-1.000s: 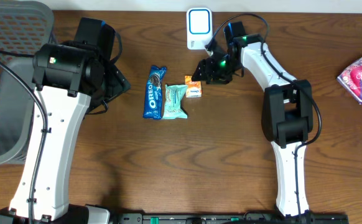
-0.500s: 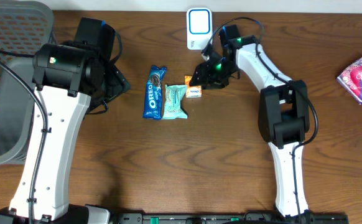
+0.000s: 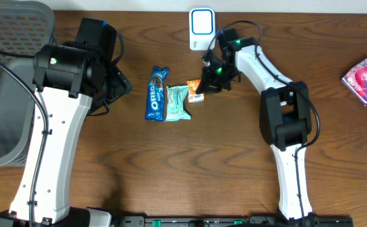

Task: Scan the item barcode
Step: 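Reach the right gripper to the small orange pack and grasp it, then lift the orange pack and hold it before the scanner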

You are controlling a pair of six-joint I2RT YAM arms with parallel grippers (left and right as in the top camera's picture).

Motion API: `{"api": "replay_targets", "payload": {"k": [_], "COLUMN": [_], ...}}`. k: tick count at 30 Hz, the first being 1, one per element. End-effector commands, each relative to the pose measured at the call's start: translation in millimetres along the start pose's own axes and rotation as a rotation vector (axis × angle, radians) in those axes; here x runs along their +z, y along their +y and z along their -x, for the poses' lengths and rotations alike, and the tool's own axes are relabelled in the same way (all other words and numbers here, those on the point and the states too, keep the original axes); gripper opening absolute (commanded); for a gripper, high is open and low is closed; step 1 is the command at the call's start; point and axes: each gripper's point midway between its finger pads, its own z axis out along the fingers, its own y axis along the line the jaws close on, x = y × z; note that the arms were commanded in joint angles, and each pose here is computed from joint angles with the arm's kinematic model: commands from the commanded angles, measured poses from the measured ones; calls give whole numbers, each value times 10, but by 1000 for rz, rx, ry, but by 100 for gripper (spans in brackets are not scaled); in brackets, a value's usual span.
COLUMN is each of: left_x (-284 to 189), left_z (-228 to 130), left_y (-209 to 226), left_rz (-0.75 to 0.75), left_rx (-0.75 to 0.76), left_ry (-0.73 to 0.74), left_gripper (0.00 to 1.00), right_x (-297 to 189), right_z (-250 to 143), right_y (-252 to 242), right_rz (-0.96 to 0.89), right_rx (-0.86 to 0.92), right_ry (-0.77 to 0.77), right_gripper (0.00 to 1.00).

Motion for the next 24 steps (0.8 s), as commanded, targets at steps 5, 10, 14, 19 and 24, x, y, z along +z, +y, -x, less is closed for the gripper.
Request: {"api": "replay_targets", "payload": {"k": [5, 10, 14, 19, 24], "left_x": [8, 8, 8, 8, 8], "left_z": [20, 20, 20, 20, 20], "left_y": [37, 37, 37, 37, 37], "left_rz": [19, 19, 19, 19, 19], "left_rx": [-5, -5, -5, -5, -5], "left_ry": [-11, -11, -11, -11, -11], "left_gripper": [98, 98, 98, 98, 98], "right_x": [-466, -656, -655, -605, -544], "right_z": [-91, -269, -419, -551, -574], "right_y": [81, 107, 173, 267, 341], "right_rz": [451, 545, 560, 566, 568], "right_rx": [-110, -202, -276, -335, -355], "right_ry": [0, -3, 23, 61, 73], "right_gripper": [1, 1, 1, 1, 1]}}
